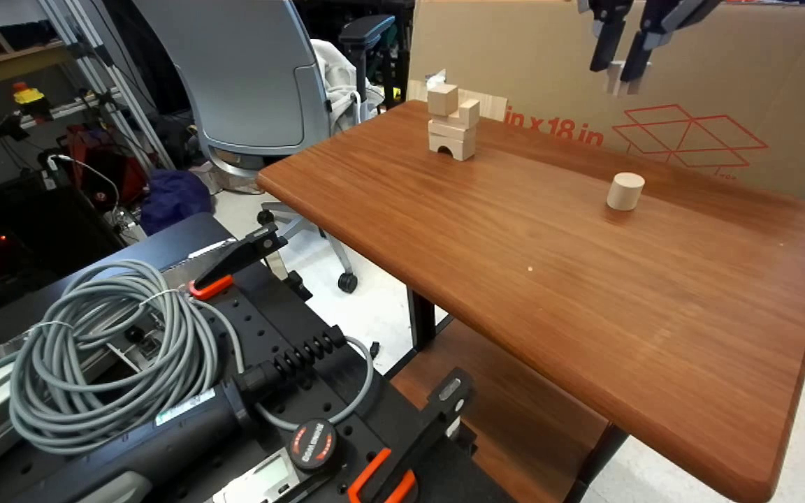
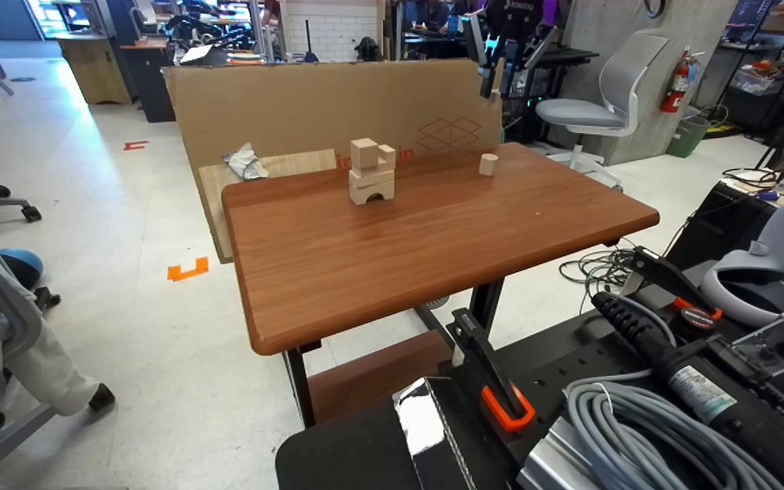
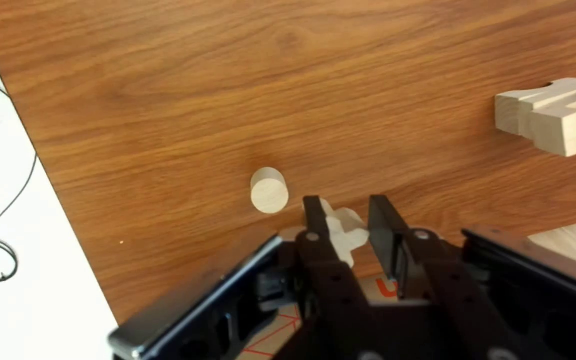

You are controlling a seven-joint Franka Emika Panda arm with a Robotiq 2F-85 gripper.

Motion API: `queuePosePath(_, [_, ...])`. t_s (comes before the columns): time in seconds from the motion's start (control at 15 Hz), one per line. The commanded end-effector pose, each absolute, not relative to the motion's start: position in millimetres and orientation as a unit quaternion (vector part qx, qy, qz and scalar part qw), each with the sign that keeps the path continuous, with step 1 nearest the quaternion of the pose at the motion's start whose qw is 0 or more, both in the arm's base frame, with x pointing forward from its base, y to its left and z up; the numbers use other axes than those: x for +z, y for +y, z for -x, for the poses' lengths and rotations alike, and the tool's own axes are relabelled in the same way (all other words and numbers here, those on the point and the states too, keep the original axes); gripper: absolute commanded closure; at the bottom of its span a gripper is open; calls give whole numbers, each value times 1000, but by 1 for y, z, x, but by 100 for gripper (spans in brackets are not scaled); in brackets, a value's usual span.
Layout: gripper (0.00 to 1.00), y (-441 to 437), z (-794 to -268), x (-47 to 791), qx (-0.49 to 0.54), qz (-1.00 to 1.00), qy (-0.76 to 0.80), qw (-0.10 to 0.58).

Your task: Put the flower shaped block on top of the cube

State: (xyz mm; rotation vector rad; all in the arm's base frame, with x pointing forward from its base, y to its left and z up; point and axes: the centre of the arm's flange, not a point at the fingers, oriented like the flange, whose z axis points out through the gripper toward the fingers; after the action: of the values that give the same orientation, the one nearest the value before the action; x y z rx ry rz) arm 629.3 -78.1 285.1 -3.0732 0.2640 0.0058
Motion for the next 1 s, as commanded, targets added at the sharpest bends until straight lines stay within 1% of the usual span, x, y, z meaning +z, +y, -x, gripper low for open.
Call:
queuePosePath(0.0, [93, -97, -661, 266, 26, 994, 91, 46])
queuePosePath(0.4, [93, -106, -673, 233, 35, 995, 88, 33])
queuePosePath(0.93, [93, -103, -668, 210, 48, 995, 79, 35])
